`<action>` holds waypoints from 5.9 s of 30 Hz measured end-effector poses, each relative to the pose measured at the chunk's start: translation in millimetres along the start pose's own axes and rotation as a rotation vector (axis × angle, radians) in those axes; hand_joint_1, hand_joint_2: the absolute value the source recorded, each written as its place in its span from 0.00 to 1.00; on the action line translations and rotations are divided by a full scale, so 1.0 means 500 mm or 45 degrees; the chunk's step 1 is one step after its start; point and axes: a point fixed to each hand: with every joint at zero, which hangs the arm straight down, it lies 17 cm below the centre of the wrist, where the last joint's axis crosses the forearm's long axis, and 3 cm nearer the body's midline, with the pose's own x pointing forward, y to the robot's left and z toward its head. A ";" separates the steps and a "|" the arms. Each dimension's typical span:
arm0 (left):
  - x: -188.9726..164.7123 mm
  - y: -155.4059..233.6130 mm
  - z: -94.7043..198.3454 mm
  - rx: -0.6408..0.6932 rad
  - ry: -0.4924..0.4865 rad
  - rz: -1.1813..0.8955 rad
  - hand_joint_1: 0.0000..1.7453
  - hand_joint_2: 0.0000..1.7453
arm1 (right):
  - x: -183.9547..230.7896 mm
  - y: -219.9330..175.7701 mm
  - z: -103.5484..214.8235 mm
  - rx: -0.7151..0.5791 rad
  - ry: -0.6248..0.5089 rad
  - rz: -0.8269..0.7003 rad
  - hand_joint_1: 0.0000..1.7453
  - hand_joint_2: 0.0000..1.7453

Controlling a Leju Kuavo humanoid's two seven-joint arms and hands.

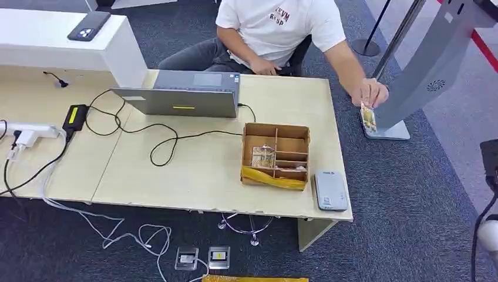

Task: Pass the card to the sensor for recognition and then transmit it.

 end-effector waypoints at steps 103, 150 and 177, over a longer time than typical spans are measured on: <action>-0.009 0.020 -0.014 0.017 -0.017 -0.017 0.00 0.00 | 0.717 0.051 0.454 0.311 -1.125 -0.241 1.00 1.00; -0.013 0.014 -0.010 0.012 0.006 0.012 0.00 0.00 | 0.494 0.310 0.514 0.649 -0.924 -0.042 1.00 1.00; -0.014 0.003 -0.002 0.001 0.039 0.044 0.00 0.00 | 0.401 0.407 0.564 0.776 -0.880 0.035 1.00 1.00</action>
